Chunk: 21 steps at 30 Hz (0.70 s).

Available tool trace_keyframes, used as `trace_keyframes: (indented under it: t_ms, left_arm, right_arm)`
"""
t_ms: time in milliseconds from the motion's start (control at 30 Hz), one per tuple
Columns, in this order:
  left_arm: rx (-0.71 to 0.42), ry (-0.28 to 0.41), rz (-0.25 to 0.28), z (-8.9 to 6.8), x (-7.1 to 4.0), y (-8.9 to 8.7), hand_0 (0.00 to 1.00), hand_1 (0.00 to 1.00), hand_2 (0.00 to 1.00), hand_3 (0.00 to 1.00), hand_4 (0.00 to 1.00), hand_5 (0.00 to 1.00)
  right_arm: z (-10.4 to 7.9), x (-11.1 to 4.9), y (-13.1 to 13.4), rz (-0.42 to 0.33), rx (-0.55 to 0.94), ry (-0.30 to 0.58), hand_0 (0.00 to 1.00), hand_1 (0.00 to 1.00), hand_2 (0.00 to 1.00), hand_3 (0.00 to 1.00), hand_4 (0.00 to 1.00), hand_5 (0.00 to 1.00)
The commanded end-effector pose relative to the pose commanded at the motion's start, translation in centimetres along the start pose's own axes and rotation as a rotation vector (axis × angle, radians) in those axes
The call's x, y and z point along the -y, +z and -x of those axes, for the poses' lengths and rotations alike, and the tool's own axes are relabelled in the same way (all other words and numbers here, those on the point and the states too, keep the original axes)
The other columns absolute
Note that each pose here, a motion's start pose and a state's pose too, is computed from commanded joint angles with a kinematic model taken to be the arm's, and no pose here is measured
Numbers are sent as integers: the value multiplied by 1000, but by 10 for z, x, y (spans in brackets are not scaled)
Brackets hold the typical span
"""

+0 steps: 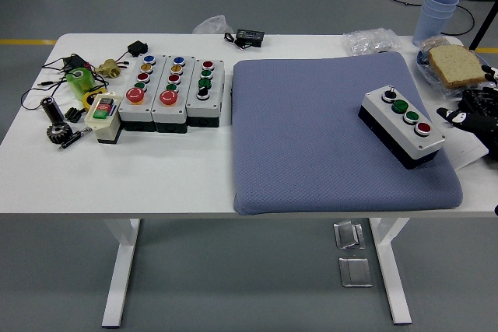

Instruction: Pick up the button,place it on the desk,press the button,press the button

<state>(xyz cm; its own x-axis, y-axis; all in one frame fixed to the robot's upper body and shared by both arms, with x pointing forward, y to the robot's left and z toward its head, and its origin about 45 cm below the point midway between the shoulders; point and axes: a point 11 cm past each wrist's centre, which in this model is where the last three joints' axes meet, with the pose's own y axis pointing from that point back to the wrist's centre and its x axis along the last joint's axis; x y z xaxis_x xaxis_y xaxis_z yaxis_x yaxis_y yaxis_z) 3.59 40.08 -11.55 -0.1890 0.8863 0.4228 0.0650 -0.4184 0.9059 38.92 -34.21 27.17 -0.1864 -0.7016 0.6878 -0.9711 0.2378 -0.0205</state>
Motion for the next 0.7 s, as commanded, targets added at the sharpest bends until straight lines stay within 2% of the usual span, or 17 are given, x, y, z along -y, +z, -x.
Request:
trace_keyframes:
  t_ms: [167,367,400,433,600,633,700]
  left_arm:
    - [0,0,0,0,0,0,544,421,426,426,260,442]
    - [-4,0,1,0,0,2,544,421,426,428,258,444]
    - [-4,0,1,0,0,2,544,421,426,428,258,444]
    - [-5,0,1,0,0,2,544,421,425,425,259,443]
    - [-7,2,-5,0,0,-1,544,421,425,425,259,443]
    - [-7,2,-6,-1,0,-1,544,420,425,425,260,442]
    - [-5,3,-9,-1,0,-3,544,420,425,425,260,442]
  right_arm:
    - [11,3,-16,-48,-95,11,978,906,976,963,998,224]
    - [52,13,-28,14,-104,-67,989,916,983,966,998,219]
    - [55,14,-28,20,-108,-72,989,916,983,966,998,219]
    - [61,16,-30,25,-113,-83,992,920,989,967,976,178]
    - [87,26,-25,101,-154,-132,992,920,989,967,976,178]
    - [90,27,-23,114,-161,-139,986,922,994,966,998,214]
    - [96,29,-21,129,-169,-150,986,922,994,966,998,214]
